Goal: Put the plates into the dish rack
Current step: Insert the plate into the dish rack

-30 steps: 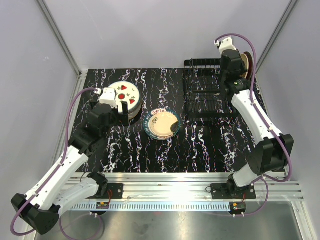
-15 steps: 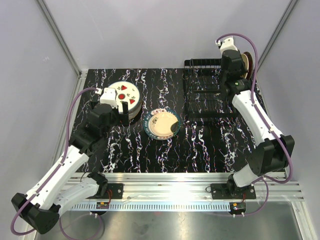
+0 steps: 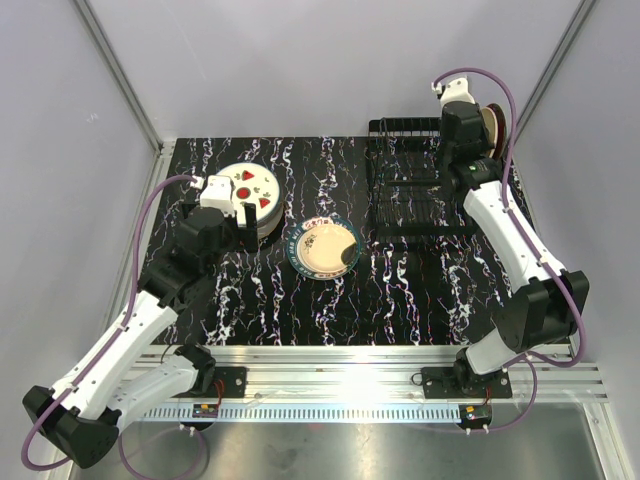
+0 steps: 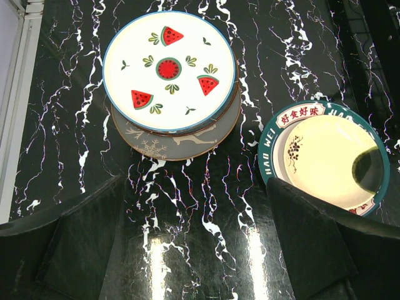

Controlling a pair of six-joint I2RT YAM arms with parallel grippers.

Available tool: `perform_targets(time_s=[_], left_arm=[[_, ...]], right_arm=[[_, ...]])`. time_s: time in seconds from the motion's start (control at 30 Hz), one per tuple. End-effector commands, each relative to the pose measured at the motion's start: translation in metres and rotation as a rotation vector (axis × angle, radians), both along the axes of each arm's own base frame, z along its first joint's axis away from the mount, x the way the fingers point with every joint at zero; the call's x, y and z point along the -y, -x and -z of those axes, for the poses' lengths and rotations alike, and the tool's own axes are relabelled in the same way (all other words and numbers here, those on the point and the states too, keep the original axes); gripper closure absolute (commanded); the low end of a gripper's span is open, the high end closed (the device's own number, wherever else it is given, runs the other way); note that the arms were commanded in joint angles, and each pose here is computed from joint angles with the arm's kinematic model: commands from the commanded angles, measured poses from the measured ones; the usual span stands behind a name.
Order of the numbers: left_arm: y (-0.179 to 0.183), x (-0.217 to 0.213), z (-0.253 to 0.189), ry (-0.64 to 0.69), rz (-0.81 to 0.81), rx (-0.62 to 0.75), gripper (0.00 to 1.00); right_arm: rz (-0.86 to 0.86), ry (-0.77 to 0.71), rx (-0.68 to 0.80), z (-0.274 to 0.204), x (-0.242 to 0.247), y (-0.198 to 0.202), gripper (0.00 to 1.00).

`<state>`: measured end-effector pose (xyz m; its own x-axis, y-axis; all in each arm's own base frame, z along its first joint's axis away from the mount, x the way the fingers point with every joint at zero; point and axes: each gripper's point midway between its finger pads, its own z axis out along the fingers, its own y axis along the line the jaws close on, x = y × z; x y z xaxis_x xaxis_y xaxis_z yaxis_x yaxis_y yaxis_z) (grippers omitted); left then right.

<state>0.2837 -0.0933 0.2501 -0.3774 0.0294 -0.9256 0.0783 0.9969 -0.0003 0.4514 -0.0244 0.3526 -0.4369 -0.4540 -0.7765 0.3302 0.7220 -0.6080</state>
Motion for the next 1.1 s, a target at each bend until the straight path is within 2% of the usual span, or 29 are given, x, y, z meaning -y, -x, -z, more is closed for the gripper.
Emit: perform_targets(time_s=[0.0,0.4,1.07], left_arm=[[-0.004,0.007,-0.017,0.043,0.016,0.047,0.01],[-0.003,0.008,-0.019,0.048,0.022,0.053,0.01],[-0.003,0.01,-0.019,0.047,0.03,0.053,0.01]], right_arm=[[0.07,-0.005,0.031,-0.016,0.011,0.017,1.0],[0.133,0.027,0.025,-0.027,0.012,0.022,1.0],[0.171,0.03,-0.061,-0.001,0.009,0.01,1.0]])
